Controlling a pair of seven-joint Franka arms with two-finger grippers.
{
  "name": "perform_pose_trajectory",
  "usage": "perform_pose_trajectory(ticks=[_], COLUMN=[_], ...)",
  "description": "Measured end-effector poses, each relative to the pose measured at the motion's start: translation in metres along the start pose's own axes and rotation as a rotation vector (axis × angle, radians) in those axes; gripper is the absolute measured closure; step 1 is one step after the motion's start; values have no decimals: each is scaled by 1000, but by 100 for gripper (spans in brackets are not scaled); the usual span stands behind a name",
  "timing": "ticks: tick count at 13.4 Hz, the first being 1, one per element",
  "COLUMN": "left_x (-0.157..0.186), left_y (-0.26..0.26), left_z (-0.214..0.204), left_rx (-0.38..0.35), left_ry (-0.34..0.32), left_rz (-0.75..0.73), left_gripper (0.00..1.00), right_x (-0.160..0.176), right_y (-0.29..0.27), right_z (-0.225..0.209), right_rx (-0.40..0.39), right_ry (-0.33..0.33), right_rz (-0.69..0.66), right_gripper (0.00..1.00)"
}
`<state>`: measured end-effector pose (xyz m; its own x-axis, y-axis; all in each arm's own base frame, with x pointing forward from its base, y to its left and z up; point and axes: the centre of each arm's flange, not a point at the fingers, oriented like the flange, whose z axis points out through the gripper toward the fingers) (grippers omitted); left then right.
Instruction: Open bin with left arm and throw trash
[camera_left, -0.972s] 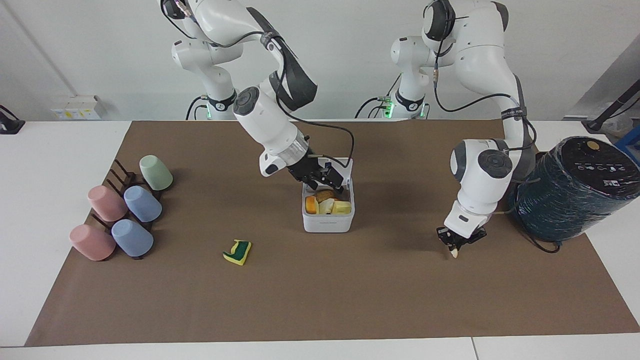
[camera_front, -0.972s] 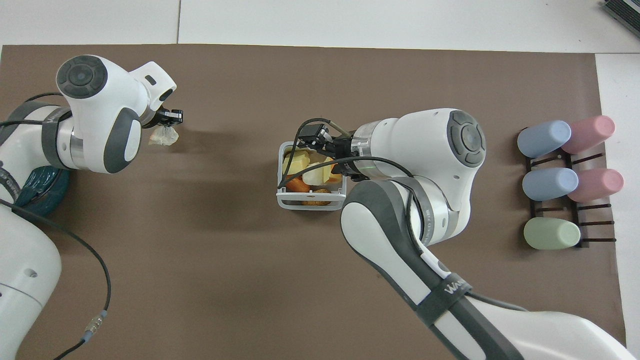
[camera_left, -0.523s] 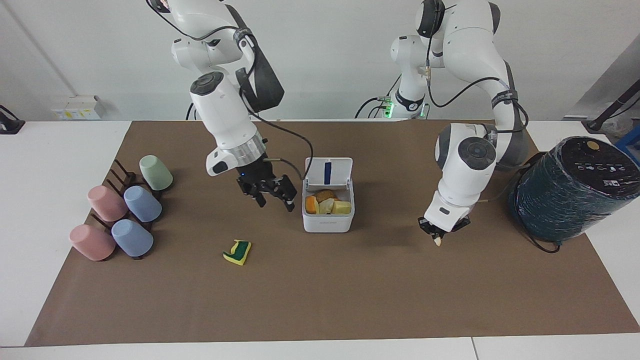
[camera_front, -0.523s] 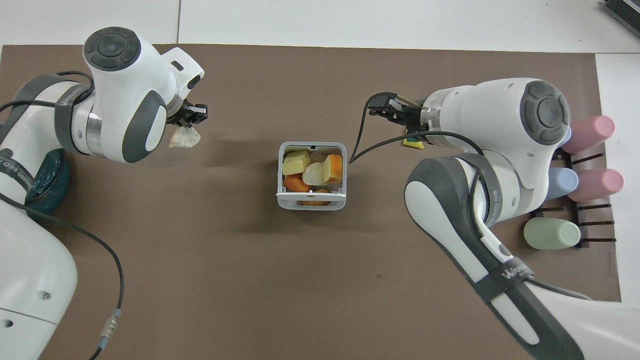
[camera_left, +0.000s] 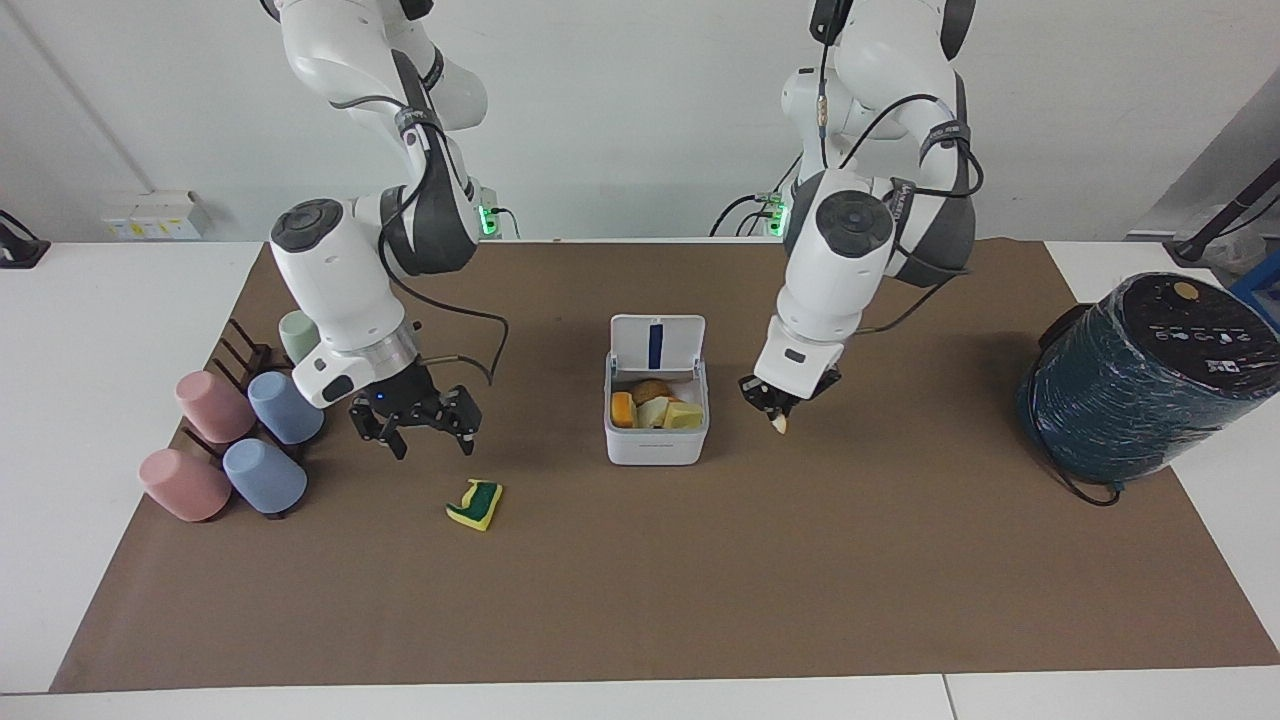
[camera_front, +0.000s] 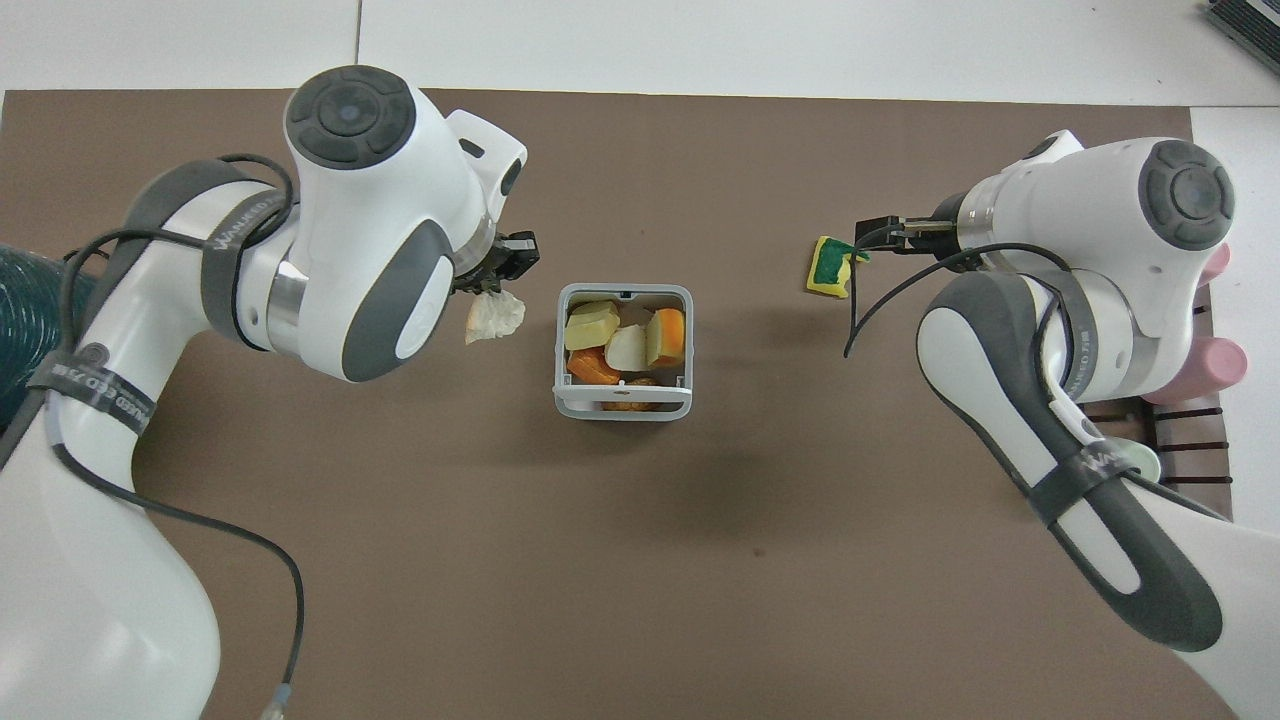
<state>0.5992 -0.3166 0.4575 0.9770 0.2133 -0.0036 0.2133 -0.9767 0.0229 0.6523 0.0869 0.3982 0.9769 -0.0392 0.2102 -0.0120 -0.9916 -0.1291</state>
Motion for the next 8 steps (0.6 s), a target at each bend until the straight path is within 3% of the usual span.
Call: perform_pose_trajectory(ticks=[3, 8], left_x=[-34, -61], left_y=[41, 72], left_z=[1, 18], left_rx=[-39, -97], left_ry=[-4, 35], left_rz=[-67, -134], left_gripper=[86, 87], right_x=[-7, -14], right_y=[1, -6], right_z=[47, 104], right_rx=[-2, 14], right_ry=[-5, 35], right_rz=[-42, -66], right_gripper=[0, 0])
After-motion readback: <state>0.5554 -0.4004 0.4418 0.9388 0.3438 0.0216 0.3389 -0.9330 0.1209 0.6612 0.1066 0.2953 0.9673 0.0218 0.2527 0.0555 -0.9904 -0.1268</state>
